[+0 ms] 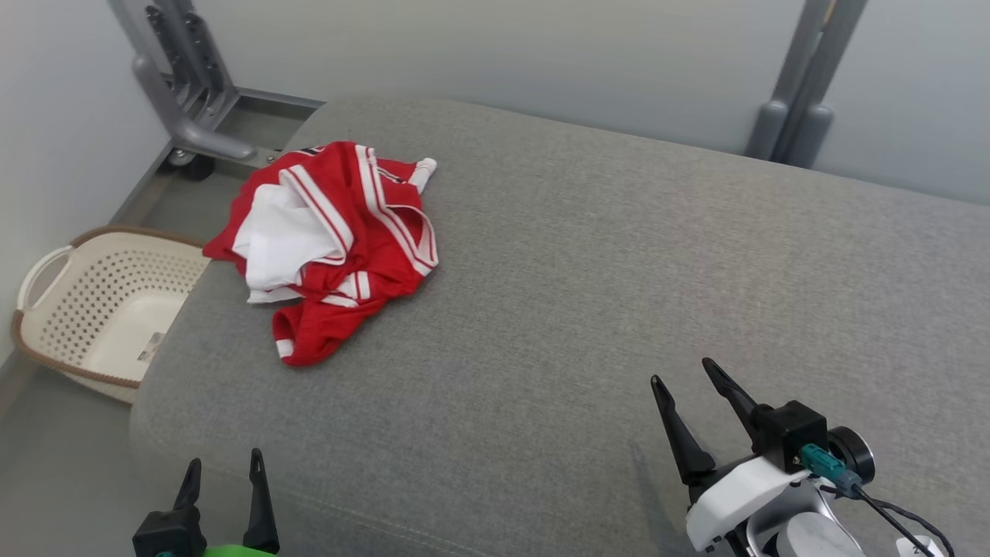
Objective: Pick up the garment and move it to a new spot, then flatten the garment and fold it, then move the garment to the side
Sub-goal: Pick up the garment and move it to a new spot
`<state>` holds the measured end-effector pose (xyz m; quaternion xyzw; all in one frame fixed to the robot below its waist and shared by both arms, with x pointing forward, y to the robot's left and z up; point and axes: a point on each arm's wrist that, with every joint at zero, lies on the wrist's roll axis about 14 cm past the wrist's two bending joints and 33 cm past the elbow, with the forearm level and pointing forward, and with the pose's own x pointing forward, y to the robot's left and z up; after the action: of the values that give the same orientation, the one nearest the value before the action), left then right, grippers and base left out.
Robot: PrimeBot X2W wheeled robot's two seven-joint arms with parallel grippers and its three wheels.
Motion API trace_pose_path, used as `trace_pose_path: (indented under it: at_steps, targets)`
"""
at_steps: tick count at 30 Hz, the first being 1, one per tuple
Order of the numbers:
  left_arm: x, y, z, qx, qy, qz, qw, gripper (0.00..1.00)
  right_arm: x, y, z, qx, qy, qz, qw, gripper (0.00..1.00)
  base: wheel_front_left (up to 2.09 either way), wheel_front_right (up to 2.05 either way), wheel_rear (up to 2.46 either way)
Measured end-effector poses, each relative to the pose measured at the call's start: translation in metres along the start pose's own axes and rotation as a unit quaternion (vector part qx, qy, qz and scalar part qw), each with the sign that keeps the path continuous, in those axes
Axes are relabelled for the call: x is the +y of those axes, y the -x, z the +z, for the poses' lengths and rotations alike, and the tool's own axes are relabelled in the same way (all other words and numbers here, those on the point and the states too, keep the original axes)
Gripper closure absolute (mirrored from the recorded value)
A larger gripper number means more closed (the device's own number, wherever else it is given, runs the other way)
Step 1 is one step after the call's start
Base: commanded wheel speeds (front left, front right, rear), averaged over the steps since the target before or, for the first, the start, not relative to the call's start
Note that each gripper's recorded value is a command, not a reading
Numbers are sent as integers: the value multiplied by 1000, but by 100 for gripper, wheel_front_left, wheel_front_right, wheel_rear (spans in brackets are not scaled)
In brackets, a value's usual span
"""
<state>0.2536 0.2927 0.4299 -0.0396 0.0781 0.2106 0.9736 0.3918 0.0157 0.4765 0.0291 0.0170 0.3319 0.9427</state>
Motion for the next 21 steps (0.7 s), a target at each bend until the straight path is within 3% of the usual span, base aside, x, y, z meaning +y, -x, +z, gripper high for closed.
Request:
trace_pose_path:
  at_steps: [5,9,12,16,21]
  targets:
    - [29,18,-5,6,16,42,999,0,29,-20,-3,3,-7,51,999,0,0,0,0]
    - [32,14,-6,10,24,39,999,0,28,-27,-11,12,-6,60,998,0,0,0,0]
    - [31,-10,15,-13,25,23,999,0,17,-26,-19,22,-2,54,998,0,0,0,0]
    - [32,-53,54,-47,-14,-7,999,0,-5,-22,-29,35,4,36,999,0,0,0,0]
    - [-1,-106,91,-62,-48,-84,993,0,-30,-20,-39,44,6,16,999,0,0,0,0]
